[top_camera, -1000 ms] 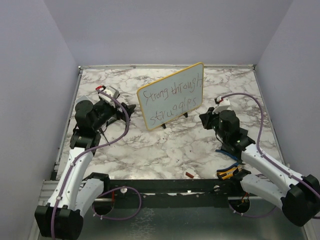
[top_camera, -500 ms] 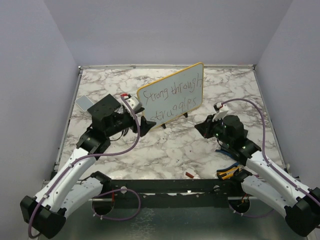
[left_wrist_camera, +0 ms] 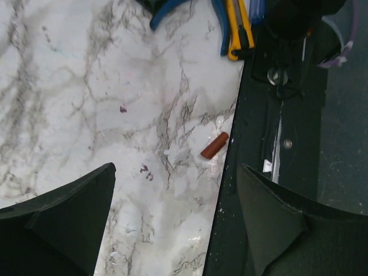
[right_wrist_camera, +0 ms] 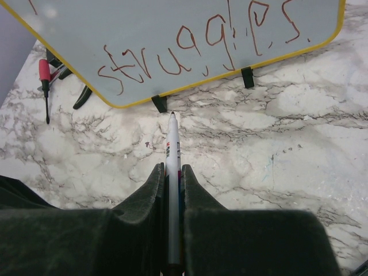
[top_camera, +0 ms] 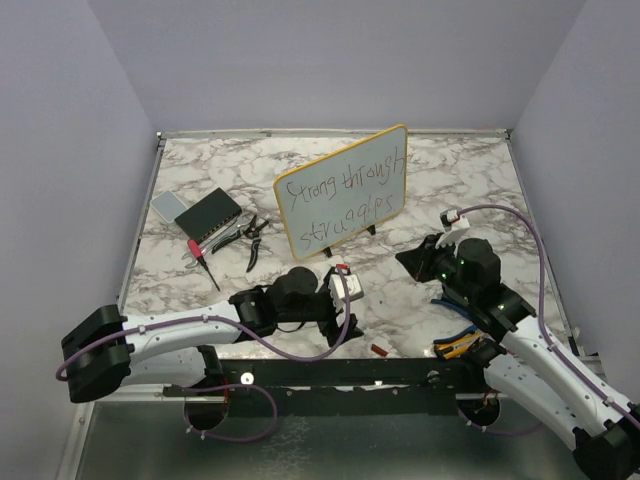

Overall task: Write a sentence on the whiteboard
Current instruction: Pick up the pen cap from the center of the board.

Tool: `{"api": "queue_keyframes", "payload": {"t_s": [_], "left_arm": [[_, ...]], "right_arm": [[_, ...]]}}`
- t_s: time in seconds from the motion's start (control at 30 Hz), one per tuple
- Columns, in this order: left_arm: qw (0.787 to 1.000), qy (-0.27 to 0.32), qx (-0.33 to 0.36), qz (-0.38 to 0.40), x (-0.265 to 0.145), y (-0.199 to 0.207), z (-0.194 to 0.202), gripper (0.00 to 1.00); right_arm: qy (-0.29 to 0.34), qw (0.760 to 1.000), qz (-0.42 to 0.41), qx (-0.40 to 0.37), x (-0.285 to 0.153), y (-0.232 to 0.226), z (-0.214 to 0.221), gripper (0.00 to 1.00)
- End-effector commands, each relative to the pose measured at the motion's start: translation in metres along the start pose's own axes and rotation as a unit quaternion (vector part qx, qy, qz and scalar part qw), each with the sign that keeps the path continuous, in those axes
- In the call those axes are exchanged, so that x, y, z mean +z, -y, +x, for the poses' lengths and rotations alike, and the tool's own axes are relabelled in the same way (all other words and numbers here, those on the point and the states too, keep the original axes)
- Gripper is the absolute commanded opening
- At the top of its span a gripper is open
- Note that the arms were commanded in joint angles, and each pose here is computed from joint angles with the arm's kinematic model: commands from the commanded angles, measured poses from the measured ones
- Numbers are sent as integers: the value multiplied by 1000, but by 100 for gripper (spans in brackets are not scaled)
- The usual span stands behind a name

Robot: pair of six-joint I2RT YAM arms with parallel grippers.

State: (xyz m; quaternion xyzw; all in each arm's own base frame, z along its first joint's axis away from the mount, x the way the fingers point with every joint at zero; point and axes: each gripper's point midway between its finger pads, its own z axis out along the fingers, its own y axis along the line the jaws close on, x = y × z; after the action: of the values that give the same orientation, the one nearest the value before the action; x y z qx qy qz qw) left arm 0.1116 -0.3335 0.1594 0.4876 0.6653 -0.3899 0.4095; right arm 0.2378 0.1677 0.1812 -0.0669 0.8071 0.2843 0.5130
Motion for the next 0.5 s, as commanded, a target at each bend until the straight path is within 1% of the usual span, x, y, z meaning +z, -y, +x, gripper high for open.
{"api": "queue_keyframes", "payload": {"t_s": [0.0, 0.17, 0.3, 0.47], "left_arm": [[998, 50, -25, -8, 27, -2, 2, 86], [1000, 17, -7, 25, 52, 8, 17, 86], [998, -1, 12, 57, 65, 18, 26, 86], [997, -36, 18, 65, 75, 23, 52, 86]], "right_arm": [[-14, 1000, 10, -5, -6, 5, 8, 1], [10, 1000, 8, -7, -14, 3, -3, 1], [32, 999, 13, -1, -19, 4, -10, 1], [43, 999, 17, -4, -24, 5, -14, 1]]}}
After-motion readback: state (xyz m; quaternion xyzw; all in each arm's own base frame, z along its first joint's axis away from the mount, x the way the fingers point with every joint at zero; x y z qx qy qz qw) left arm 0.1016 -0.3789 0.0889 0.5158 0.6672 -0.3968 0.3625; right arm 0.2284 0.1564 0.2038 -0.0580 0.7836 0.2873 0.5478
